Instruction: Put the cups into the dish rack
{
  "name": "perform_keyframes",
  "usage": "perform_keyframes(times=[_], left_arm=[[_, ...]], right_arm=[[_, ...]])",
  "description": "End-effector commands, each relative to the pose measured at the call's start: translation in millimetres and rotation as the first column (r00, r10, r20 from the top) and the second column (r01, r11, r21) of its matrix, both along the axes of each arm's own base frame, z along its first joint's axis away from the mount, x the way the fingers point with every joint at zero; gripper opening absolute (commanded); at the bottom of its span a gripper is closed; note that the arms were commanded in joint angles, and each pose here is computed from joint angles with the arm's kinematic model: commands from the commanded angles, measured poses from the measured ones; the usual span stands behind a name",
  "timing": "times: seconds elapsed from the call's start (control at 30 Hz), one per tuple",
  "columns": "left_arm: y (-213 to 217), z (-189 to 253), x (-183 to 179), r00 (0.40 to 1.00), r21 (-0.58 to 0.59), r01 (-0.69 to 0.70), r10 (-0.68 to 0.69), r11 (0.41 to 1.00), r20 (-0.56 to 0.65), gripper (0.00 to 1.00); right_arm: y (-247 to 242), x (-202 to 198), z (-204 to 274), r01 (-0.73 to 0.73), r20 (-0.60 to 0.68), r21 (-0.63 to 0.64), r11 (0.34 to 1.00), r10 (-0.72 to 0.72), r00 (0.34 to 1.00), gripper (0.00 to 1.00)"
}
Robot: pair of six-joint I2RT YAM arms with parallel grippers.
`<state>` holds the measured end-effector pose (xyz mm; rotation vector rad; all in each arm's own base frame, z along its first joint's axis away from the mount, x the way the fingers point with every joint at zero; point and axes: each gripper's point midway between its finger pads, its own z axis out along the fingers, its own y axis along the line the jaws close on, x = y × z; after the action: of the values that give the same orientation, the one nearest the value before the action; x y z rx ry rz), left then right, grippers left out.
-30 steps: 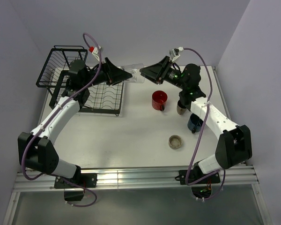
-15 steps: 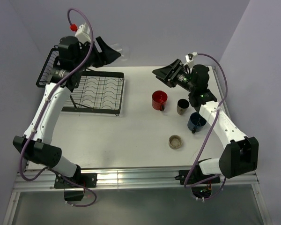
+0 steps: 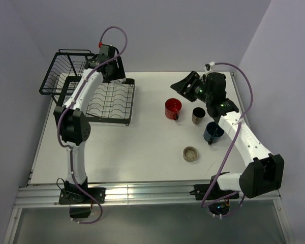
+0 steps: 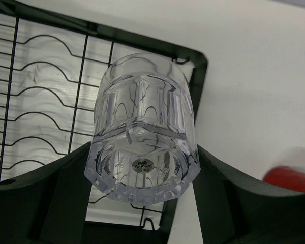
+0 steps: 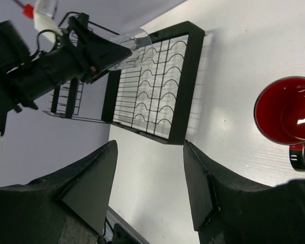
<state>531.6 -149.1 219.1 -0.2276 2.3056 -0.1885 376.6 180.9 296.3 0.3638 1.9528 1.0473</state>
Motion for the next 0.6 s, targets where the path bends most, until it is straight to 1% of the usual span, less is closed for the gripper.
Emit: perform_keyframes(times=[0.0,0.13,0.23,0.57], left_arm=[[10,33,9,0.997,0.047,-0.03,0.027,0.998,0.072,0.0],[14,-5,21,0.999,0.103,-0.048,0.047,0.993,0.014,0.0],[18,-22,27,0.998,0.129,-0.058,0.059,0.99,-0.006,0.0],[42,-53,41,0.992,0.18,-0.113,0.122,0.977,-0.037,0.0]], right_arm=[[-4,-1,18,0.005,0.06,-0.038,0.999,-0.002,0.998,0.62],[-2,-1,11,-0.004,0.049,-0.047,0.999,0.006,0.999,0.62],[0,0,4,-0.009,0.037,-0.056,0.998,0.011,0.999,0.63],[3,2,-13,-0.03,0.009,-0.068,0.997,0.031,0.999,0.63]])
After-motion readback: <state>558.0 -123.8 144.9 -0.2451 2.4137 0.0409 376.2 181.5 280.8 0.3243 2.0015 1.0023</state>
